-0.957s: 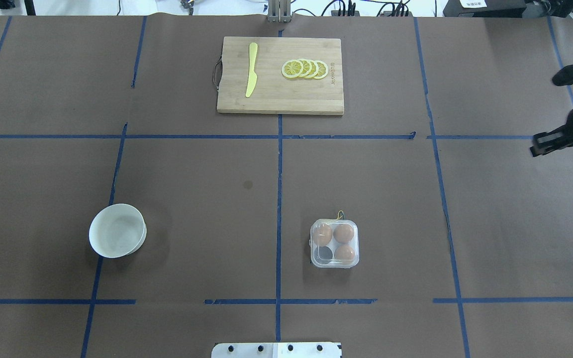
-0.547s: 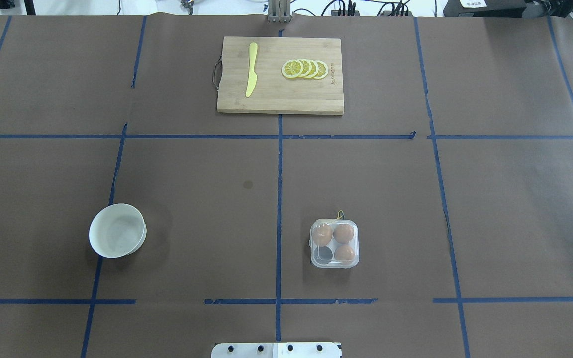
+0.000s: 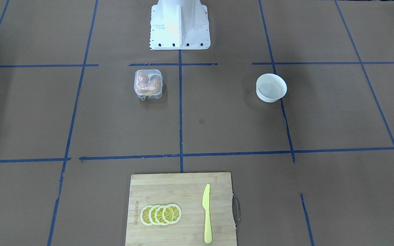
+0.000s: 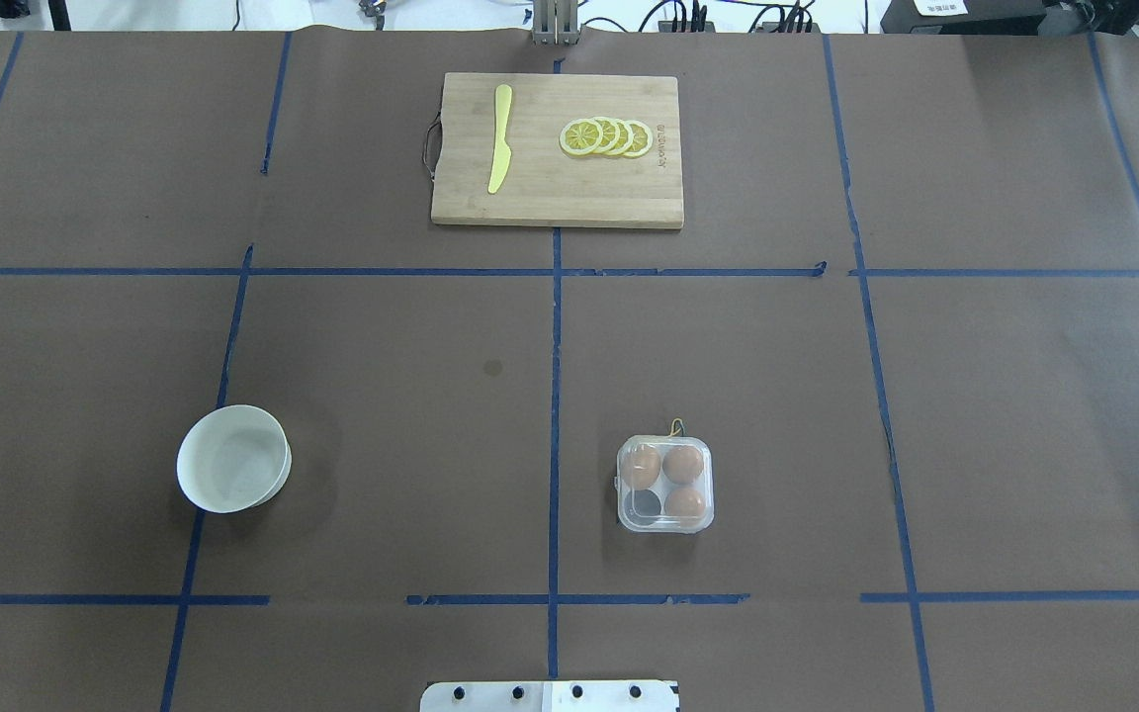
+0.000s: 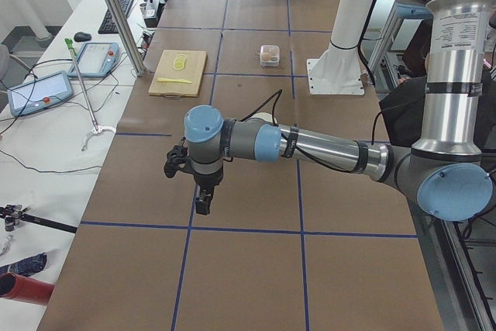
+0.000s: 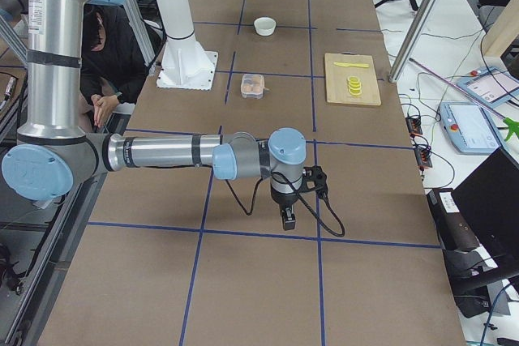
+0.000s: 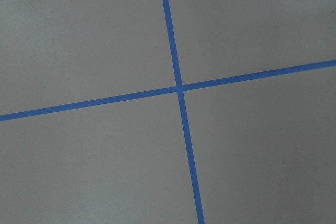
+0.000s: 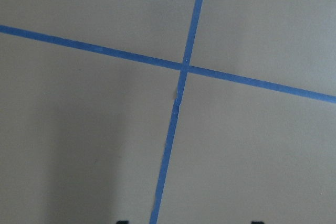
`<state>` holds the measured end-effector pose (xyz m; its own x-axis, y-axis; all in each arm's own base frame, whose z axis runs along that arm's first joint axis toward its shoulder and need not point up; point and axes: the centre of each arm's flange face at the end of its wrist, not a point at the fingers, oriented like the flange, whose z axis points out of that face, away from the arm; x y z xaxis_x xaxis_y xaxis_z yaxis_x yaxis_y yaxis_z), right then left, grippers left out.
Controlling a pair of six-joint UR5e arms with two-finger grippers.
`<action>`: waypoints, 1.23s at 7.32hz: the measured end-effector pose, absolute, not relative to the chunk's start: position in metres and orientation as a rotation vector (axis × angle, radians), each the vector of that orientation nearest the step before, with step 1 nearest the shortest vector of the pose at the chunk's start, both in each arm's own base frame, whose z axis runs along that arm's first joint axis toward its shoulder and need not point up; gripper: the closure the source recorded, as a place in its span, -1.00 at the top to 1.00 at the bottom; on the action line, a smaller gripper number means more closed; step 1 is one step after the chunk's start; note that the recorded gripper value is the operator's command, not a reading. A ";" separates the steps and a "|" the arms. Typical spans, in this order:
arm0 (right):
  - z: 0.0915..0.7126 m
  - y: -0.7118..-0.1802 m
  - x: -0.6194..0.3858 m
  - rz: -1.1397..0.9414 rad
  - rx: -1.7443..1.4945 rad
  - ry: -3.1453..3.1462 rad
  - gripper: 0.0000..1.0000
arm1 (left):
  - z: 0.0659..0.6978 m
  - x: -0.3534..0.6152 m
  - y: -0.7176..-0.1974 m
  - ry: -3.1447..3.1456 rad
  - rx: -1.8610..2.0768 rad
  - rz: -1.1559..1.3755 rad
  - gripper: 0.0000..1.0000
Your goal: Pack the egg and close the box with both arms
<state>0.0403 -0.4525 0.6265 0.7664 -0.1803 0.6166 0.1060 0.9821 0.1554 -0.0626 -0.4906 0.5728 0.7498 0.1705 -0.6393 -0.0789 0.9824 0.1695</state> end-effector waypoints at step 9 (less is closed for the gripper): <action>0.640 -0.442 0.039 -0.136 0.073 -0.719 1.00 | 0.615 -0.071 -0.460 0.719 0.063 0.096 1.00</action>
<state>0.0391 -0.4416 0.6402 0.7441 -0.1495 0.6512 0.0992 0.9886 0.1135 -0.0711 -0.4603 0.6145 0.7483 0.1098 -0.6542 -0.0662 0.9936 0.0911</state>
